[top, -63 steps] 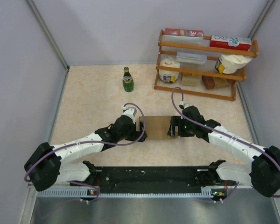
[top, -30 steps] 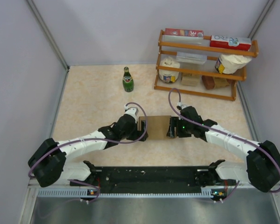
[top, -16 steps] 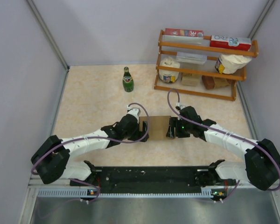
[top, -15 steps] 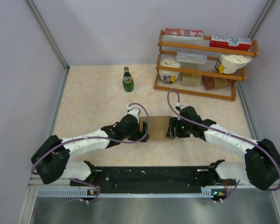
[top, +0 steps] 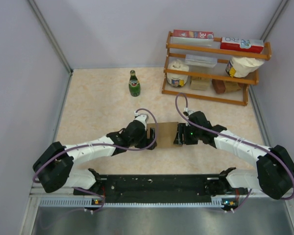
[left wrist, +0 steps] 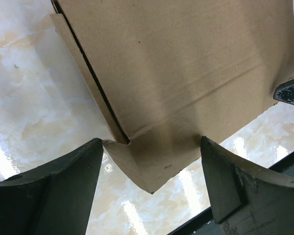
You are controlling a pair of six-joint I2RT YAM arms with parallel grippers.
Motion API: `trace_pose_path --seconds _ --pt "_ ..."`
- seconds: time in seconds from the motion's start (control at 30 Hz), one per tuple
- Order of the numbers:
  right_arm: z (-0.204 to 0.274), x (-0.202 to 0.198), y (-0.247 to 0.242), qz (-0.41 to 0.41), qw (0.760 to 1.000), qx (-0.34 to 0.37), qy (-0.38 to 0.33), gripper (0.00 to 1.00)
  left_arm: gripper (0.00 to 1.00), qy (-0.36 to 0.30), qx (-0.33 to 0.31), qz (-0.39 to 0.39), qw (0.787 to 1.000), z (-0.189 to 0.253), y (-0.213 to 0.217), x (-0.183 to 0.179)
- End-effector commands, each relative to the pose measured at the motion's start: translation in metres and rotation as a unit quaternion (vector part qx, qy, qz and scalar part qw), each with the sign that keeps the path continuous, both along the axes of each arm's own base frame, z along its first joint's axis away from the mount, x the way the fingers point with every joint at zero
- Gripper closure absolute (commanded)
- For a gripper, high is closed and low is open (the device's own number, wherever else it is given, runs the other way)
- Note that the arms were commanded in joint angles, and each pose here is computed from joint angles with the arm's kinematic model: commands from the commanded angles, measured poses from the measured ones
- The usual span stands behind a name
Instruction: Fold the paper box
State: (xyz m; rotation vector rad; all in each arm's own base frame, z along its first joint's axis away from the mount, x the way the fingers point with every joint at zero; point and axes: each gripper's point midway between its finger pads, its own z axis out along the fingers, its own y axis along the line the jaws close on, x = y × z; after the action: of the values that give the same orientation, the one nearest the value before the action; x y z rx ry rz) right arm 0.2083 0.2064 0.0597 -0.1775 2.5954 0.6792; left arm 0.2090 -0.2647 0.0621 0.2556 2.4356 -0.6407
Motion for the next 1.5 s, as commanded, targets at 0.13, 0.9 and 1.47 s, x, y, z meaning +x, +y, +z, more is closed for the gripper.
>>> trace_pose_path --seconds 0.13,0.9,1.47 --pt "0.01 0.004 0.014 0.01 0.999 0.031 -0.006 0.46 0.19 -0.022 -0.029 -0.004 0.999 0.023 -0.016 0.01" --pt "0.022 0.002 0.025 0.02 0.998 0.062 0.004 0.5 0.3 -0.004 -0.029 -0.014 0.999 0.017 -0.022 0.008" --pt "0.037 0.001 0.024 0.019 0.997 0.078 0.002 0.49 0.18 0.025 -0.007 -0.043 0.999 0.022 -0.024 -0.001"
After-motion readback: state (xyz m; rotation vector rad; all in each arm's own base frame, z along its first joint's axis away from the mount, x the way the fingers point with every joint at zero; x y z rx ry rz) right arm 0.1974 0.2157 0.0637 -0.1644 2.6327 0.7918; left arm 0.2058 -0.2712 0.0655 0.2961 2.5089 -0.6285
